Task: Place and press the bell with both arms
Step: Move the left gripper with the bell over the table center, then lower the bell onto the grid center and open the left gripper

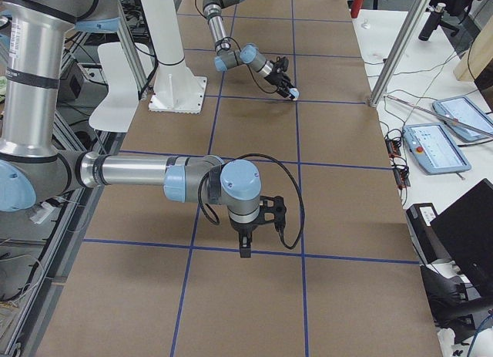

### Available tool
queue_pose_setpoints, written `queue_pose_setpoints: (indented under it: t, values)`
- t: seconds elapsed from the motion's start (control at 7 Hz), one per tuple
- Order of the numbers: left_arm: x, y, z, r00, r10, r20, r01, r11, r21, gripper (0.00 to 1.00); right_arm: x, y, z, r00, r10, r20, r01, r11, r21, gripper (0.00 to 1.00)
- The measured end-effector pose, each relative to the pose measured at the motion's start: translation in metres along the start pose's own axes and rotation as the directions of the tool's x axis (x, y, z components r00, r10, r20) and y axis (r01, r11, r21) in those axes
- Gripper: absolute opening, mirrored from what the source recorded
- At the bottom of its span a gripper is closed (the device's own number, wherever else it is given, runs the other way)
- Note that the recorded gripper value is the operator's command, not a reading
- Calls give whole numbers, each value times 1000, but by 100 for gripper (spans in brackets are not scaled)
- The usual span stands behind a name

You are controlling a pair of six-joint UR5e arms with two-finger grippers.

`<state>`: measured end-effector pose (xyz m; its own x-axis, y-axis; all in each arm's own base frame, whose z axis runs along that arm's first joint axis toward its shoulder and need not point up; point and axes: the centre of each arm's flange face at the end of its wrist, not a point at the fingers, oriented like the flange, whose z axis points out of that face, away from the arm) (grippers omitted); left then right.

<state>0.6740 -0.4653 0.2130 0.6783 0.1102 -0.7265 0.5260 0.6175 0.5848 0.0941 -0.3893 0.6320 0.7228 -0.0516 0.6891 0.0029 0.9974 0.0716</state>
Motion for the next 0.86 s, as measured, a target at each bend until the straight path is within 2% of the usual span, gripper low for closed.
queue_pose_setpoints:
  t: [0.14,0.29,0.86]
  values:
    - [0,2,1,1000,3,1,-3,1000,-3,70,0,0,0,1000,1,0,-1,1000,0,100]
    - [2,2,0,1000,1,-1,-1,1000,-4,100,0,0,0,1000,1,0,-1,1000,-1,100]
    - [9,-2,-6,1000,-15,-17,15,1000,0,100,0,-1,-1,1000,-1,-2,1,1000,2,100]
